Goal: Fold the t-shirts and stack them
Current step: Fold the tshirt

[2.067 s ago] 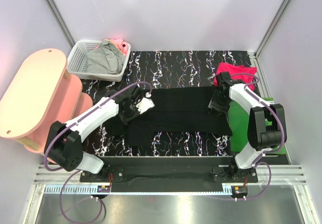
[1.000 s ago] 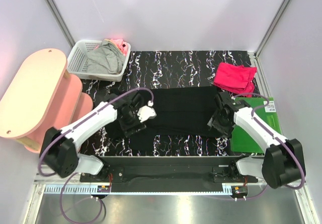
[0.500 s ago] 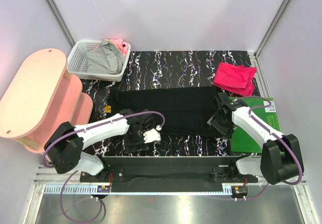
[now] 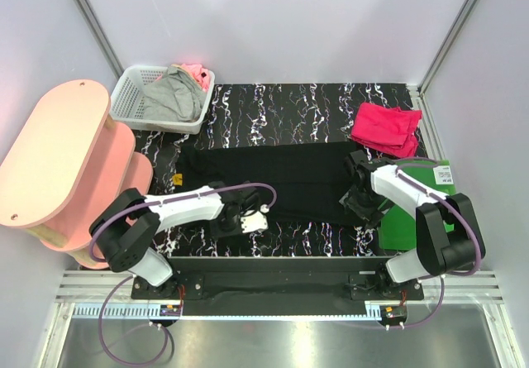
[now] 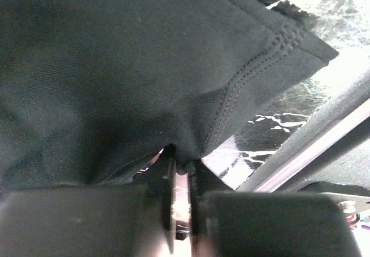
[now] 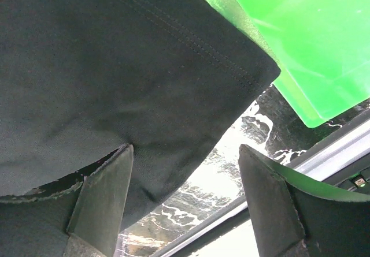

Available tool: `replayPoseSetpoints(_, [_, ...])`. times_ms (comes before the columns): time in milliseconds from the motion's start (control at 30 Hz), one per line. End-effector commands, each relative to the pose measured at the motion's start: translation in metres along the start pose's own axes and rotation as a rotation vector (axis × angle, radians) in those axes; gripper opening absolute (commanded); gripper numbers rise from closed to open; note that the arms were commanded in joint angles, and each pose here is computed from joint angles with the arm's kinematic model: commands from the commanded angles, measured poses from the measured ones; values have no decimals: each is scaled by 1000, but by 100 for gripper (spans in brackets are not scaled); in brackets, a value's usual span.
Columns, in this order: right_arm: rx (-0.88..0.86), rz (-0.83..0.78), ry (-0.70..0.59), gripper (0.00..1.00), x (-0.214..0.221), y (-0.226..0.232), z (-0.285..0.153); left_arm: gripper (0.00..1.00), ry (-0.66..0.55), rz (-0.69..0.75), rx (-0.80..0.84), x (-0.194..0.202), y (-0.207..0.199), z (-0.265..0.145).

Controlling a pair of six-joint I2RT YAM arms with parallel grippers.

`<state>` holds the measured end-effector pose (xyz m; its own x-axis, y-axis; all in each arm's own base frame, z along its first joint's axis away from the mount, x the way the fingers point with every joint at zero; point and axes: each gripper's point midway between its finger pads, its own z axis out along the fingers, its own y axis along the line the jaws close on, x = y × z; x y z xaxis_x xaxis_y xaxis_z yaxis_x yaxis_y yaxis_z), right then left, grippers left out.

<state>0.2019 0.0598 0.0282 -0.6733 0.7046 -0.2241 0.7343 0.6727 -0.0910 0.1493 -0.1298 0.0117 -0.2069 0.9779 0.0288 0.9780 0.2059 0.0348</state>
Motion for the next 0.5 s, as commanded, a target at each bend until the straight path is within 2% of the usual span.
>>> replayPoseSetpoints(0, [10,47,-34,81,-4,-2,2,0,-96,-39,-47,-16,14,-4])
replayPoseSetpoints(133, [18,55,-37,79,1,-9,9,0,-177,-95,-87,-17,29,-31])
replayPoseSetpoints(200, [13,55,-36,65,1,-5,14,0,-207,-120,-95,-17,35,-45])
replayPoseSetpoints(233, [8,53,-35,54,0,-2,15,0,-235,-127,-110,-17,37,-55])
replayPoseSetpoints(267, [5,53,-33,30,0,1,17,0,-247,-129,-117,-16,39,-62])
replayPoseSetpoints(300, [0,51,-32,15,-1,4,17,0,-257,-133,-122,-15,40,-72])
replayPoseSetpoints(333, [-13,46,-28,6,-2,8,15,0,-280,-147,-138,-13,43,-82])
replayPoseSetpoints(367, [-16,42,-22,0,-1,10,15,0,-290,-150,-148,-11,45,-88])
replayPoseSetpoints(467, [-50,26,-23,0,-3,14,4,0,-314,-160,-175,0,48,-110])
